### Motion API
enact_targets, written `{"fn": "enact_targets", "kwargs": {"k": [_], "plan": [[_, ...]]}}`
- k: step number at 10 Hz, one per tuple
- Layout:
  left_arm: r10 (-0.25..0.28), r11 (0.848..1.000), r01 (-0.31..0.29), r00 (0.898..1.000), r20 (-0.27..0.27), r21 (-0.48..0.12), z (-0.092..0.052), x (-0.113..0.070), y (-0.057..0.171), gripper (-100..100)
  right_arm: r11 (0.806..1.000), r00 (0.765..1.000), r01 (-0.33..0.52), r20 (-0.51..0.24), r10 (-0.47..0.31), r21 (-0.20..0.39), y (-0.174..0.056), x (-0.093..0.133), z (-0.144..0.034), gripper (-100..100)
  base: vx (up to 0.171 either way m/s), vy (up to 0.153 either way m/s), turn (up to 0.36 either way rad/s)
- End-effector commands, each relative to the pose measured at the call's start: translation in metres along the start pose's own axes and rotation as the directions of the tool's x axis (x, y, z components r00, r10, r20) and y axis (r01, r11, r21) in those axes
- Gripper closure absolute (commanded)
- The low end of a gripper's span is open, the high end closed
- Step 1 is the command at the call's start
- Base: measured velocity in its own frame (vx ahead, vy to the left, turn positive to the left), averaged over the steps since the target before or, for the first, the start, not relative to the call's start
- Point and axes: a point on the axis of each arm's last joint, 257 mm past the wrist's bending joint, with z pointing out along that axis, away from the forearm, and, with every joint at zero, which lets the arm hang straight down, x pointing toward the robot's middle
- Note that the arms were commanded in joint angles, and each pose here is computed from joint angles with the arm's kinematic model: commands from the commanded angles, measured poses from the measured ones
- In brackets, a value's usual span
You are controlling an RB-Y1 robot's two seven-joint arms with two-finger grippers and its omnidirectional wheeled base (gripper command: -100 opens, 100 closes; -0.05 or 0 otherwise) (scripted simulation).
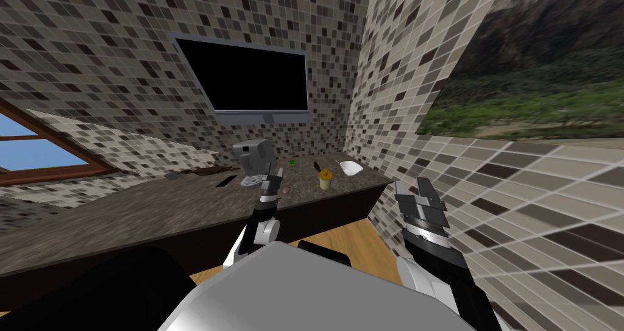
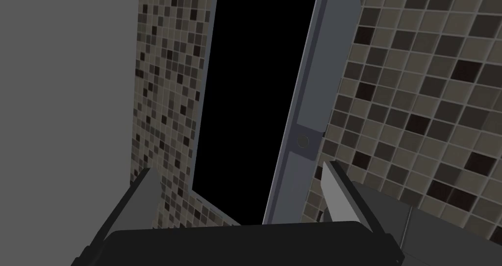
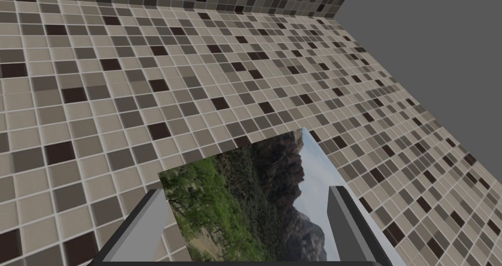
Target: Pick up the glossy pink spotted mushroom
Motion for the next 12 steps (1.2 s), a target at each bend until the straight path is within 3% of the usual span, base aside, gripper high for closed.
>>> {"fn": "enact_targets", "kwargs": {"k": [1, 8, 12], "plan": [[-0.007, 0.999, 0.007, 1.000, -0.013, -0.037, 0.002, 0.001, 0.008, -100, 1.000, 1.000, 0.000, 0.000, 0.000, 0.000, 0.000, 0.000, 0.000, 0, -0.010, 0.020, -0.013], [-0.034, 0.987, 0.028, 0.999, -0.034, -0.160, 0.005, 0.002, 0.036, -100, 1.000, 1.000, 0.000, 0.000, 0.000, 0.000, 0.000, 0.000, 0.000, 0, -0.013, 0.029, -0.017], [-0.051, 0.968, 0.041, 0.998, -0.038, -0.247, 0.005, 0.002, 0.056, -100, 1.000, 1.000, 0.000, 0.000, 0.000, 0.000, 0.000, 0.000, 0.000, 0, -0.012, 0.025, -0.022]]}}
